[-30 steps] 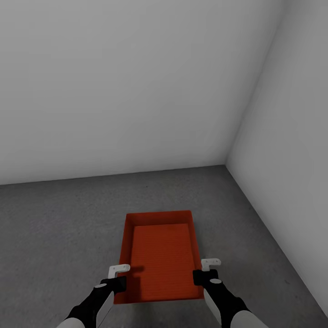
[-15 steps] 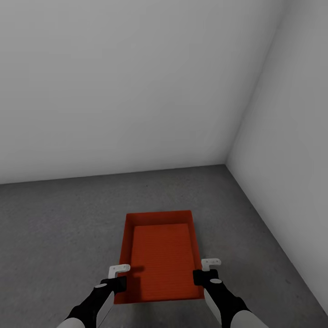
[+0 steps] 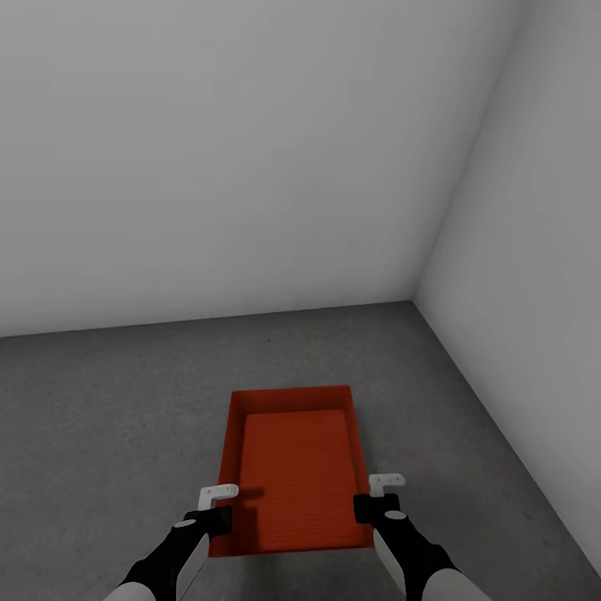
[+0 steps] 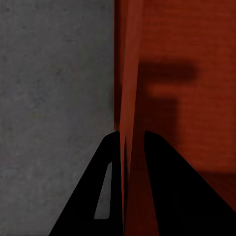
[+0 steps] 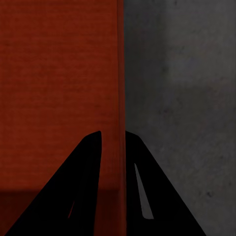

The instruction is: Move the two storage containers from the living room to the garage. In the garage, place one container on the floor and stack the other container on top of it (either order is fine).

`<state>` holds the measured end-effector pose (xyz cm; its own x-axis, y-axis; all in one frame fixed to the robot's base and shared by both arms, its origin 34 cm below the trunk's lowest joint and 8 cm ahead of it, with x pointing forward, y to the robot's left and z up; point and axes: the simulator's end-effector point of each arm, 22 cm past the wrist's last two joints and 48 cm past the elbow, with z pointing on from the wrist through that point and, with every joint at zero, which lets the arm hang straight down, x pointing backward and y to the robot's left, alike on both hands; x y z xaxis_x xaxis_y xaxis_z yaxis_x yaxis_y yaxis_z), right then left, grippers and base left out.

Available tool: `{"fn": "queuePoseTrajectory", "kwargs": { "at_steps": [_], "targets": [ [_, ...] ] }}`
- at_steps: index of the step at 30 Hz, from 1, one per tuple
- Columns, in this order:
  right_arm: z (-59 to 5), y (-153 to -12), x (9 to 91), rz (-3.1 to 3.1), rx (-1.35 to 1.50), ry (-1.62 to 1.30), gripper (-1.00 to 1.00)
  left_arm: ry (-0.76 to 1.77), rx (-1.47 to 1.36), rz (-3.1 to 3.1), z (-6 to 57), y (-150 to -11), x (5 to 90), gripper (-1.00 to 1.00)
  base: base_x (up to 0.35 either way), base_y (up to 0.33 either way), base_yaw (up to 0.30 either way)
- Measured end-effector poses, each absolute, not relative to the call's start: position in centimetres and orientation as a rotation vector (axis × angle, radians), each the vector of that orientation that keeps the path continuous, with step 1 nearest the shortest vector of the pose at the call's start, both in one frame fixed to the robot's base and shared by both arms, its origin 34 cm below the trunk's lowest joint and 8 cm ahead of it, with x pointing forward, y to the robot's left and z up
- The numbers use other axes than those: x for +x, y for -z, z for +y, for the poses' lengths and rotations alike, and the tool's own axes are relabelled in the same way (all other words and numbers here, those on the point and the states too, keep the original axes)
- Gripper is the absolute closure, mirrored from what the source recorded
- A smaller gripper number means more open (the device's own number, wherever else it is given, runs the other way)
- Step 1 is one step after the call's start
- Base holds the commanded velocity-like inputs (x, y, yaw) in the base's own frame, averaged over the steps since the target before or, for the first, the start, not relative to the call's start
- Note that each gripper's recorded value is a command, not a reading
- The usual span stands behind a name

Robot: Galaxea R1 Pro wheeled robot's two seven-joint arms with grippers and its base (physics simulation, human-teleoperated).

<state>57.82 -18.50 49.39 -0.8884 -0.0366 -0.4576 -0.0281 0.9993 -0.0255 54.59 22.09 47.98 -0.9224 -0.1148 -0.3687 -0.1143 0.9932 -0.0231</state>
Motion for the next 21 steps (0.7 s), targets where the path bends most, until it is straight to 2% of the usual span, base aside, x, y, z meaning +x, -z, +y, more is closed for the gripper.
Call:
{"fn": "queuePoseTrajectory", "kwargs": {
  "at_steps": [14, 21],
  "targets": [
    [-18.50, -49.28, 57.54, 2.670, -0.038, 0.025, 1.00, 0.001, -0.157, 2.763, 22.10, -47.94, 54.50, 1.00, 0.001, 0.000, 0.000],
    [-18.45, -49.58, 58.22, 2.659, -0.056, 0.026, 1.00, 0.003, -0.174, 2.752, 22.11, -48.05, 54.71, 1.00, 0.143, 0.000, 0.000]
  ]
}}
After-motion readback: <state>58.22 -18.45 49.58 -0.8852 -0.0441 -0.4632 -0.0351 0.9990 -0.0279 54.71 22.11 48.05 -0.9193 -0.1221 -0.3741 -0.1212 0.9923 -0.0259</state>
